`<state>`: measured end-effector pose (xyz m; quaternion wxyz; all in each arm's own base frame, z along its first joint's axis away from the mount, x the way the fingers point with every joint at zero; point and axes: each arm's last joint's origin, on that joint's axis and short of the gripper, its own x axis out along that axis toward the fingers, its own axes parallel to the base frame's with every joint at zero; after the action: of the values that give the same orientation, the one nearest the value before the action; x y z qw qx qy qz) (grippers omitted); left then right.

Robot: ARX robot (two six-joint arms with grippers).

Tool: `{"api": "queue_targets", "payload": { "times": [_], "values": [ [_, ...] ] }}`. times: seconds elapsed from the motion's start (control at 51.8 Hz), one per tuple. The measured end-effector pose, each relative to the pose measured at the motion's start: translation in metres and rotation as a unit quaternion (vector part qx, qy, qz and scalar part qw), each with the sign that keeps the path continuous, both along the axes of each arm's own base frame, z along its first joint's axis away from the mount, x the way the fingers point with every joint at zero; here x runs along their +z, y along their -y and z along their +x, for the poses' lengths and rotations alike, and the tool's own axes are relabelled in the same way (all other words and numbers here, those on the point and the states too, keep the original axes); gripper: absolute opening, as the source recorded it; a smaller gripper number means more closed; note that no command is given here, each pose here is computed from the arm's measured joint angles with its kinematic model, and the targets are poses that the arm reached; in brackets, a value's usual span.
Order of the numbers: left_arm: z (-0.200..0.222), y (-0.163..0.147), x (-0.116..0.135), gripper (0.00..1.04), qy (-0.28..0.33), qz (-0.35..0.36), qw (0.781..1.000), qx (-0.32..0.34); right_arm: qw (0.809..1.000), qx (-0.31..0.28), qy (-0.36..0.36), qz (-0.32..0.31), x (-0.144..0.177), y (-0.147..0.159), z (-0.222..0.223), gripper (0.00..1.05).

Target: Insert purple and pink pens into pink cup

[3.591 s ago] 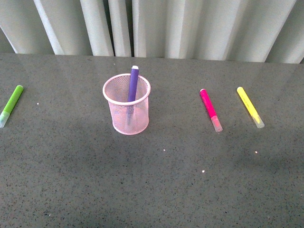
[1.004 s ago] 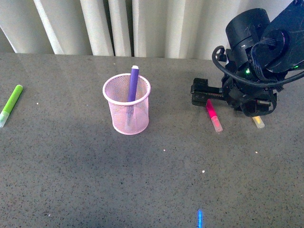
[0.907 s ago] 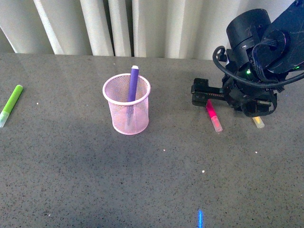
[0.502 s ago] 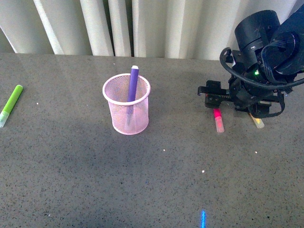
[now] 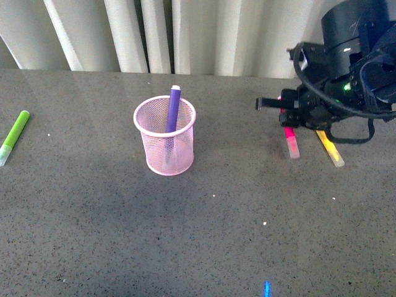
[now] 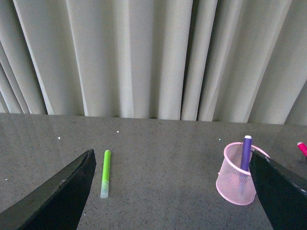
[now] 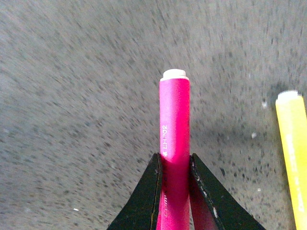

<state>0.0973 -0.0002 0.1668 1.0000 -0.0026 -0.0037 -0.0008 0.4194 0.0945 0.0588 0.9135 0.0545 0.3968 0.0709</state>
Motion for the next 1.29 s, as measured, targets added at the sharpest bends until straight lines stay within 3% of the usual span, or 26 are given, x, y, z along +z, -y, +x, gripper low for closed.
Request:
{"api": "queue_targets", "payload": {
  "times": [0.29, 0.425, 0.483, 0.56, 0.753, 1.004, 1.294],
  "values": [
    [0.000, 0.000, 0.000, 0.98, 0.000, 0.000, 1.000, 0.000, 0.987, 0.052, 0.151, -0.006, 0.053, -0.023, -0.003, 0.11],
    [0.000, 0.000, 0.000, 0.98, 0.000, 0.000, 1.000, 0.000, 0.938, 0.168, 0.303, -0.028, 0.073, -0.071, 0.000, 0.11],
    [0.000, 0.000, 0.000, 0.98, 0.000, 0.000, 1.000, 0.001, 0.915, 0.209, 0.345, -0.020, 0.076, -0.088, 0.004, 0.11],
    [0.000, 0.000, 0.000, 0.98, 0.001, 0.000, 1.000, 0.000, 0.900, 0.232, 0.368, -0.004, 0.075, -0.107, 0.007, 0.11],
    [0.000, 0.000, 0.000, 0.98, 0.000, 0.000, 1.000, 0.000, 0.899, 0.241, 0.364, 0.022, 0.066, -0.120, 0.008, 0.11],
    [0.000, 0.000, 0.000, 0.98, 0.001, 0.000, 1.000, 0.000, 0.910, 0.218, 0.340, 0.099, 0.069, -0.135, 0.001, 0.11],
    [0.000, 0.000, 0.000, 0.98, 0.001, 0.000, 1.000, 0.000, 0.912, 0.202, 0.331, 0.136, 0.085, -0.115, -0.014, 0.11]
  ]
}}
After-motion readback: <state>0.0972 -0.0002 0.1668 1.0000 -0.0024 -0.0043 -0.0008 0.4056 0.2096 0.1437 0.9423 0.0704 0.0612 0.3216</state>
